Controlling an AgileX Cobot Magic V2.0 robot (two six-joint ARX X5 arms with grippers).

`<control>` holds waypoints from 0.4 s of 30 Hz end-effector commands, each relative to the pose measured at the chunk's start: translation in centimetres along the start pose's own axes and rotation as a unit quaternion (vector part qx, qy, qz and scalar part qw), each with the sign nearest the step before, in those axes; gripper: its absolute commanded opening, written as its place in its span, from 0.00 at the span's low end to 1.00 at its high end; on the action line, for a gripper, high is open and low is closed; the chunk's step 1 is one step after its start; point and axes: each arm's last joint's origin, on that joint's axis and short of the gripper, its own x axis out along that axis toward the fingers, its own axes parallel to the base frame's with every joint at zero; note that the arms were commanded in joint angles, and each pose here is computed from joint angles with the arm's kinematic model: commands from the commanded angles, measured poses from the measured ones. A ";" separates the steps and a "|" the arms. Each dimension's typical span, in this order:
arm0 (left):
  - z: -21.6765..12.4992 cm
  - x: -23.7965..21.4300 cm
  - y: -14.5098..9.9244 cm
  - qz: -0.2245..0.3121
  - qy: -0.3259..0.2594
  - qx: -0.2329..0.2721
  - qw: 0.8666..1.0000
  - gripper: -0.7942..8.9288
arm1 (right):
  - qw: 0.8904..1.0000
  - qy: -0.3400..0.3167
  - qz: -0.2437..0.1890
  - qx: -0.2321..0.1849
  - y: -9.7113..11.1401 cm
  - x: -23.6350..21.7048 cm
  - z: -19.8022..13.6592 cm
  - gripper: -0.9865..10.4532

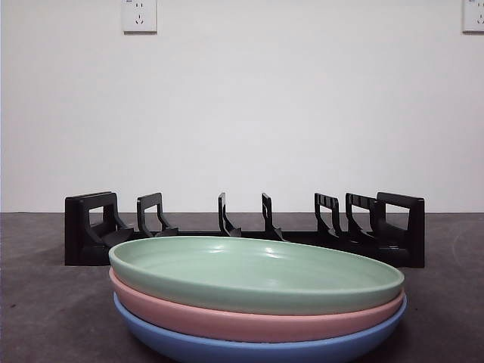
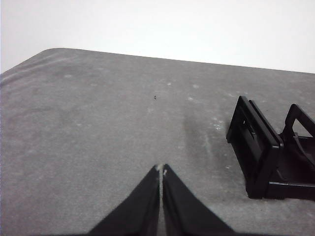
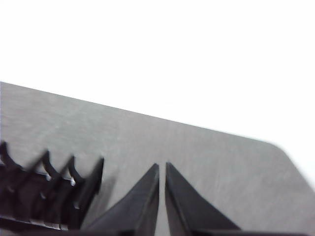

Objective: Place the plate

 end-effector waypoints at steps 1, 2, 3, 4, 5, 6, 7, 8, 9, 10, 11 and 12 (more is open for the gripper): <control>-0.5 0.2 0.0 0.001 0.004 -0.001 1.000 0.09 | 0.998 0.010 -0.012 0.056 0.3 0.8 -3.8 0.10; -0.5 0.2 0.0 0.001 0.004 -0.001 1.000 0.09 | 0.998 0.013 -0.015 0.063 0.4 0.9 -4.6 0.10; -0.5 0.2 0.0 0.001 0.004 -0.001 1.000 0.09 | 0.997 0.017 -0.016 0.069 0.5 1.1 -5.5 0.10; -0.5 0.2 0.0 0.001 0.004 -0.001 1.000 0.09 | 0.997 0.020 -0.016 0.072 0.6 1.2 -6.3 0.10; -0.5 0.2 0.0 0.001 0.004 -0.001 1.000 0.09 | 0.997 0.019 -0.015 0.074 0.7 1.3 -6.9 0.10; -0.5 0.2 0.0 0.001 0.004 -0.001 1.000 0.09 | 0.997 0.017 -0.012 0.076 0.8 1.4 -7.6 0.10; -0.5 0.2 0.0 0.001 0.004 -0.001 1.000 0.09 | 0.997 0.021 -0.008 0.079 0.9 1.6 -8.1 0.10; -0.5 0.2 0.0 0.001 0.004 -0.001 1.000 0.09 | 0.996 0.024 -0.006 0.082 1.0 1.7 -8.6 0.10; -0.5 0.2 0.0 0.001 0.004 -0.001 1.000 0.09 | 0.996 0.032 -0.004 0.086 1.0 1.8 -9.1 0.10; -0.5 0.2 0.0 0.001 0.004 -0.001 1.000 0.09 | 0.995 0.042 -0.004 0.086 1.1 1.7 -9.2 0.10; -0.5 0.2 0.0 0.001 0.003 -0.001 1.000 0.09 | 0.995 0.046 -0.003 0.086 1.1 1.7 -9.3 0.10; -0.5 0.2 0.0 0.001 0.003 -0.001 1.000 0.09 | 0.995 0.046 -0.005 0.084 1.0 1.7 -9.3 0.10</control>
